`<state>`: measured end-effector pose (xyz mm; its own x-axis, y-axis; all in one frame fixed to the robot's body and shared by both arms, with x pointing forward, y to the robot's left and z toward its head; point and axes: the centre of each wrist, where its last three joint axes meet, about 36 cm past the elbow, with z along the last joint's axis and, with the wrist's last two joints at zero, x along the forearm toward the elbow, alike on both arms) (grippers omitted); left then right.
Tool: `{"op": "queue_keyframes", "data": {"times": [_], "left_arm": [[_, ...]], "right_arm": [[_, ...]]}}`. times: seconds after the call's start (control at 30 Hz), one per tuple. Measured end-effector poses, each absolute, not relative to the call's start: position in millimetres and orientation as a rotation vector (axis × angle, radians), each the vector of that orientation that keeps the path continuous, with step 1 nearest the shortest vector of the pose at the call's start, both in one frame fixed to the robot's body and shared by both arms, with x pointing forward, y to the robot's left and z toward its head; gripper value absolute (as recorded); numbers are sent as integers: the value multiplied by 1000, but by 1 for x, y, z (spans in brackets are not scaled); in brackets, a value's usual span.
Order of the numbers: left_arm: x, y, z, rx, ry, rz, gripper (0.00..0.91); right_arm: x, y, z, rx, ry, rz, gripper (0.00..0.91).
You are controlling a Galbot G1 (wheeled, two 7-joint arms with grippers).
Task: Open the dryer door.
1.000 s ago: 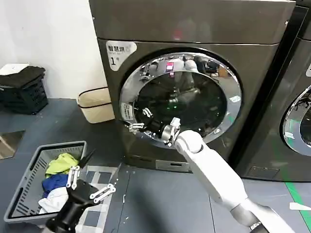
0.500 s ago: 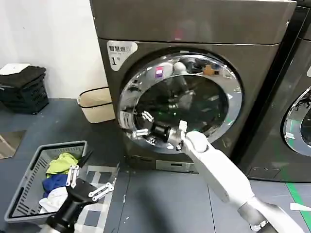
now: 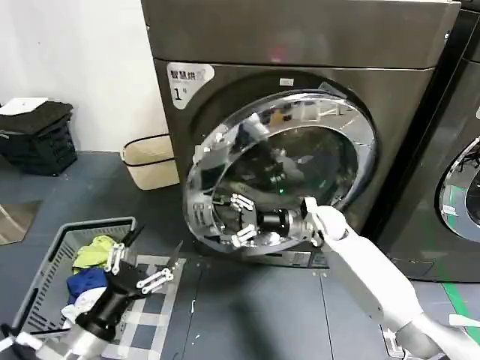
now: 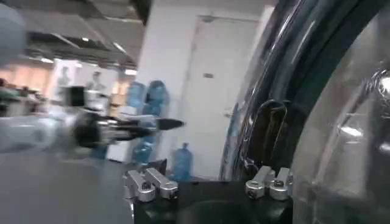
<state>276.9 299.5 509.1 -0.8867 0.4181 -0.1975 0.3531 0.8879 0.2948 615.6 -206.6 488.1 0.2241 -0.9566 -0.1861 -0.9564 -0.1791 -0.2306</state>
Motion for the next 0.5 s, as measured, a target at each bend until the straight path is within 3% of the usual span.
{"op": "queue_keyframes", "data": {"times": [0.5], "left_arm": [[324,342,521,813,2659,443,907]], "right_arm": [[582,-237,505,-2323,1631,20,907]]}}
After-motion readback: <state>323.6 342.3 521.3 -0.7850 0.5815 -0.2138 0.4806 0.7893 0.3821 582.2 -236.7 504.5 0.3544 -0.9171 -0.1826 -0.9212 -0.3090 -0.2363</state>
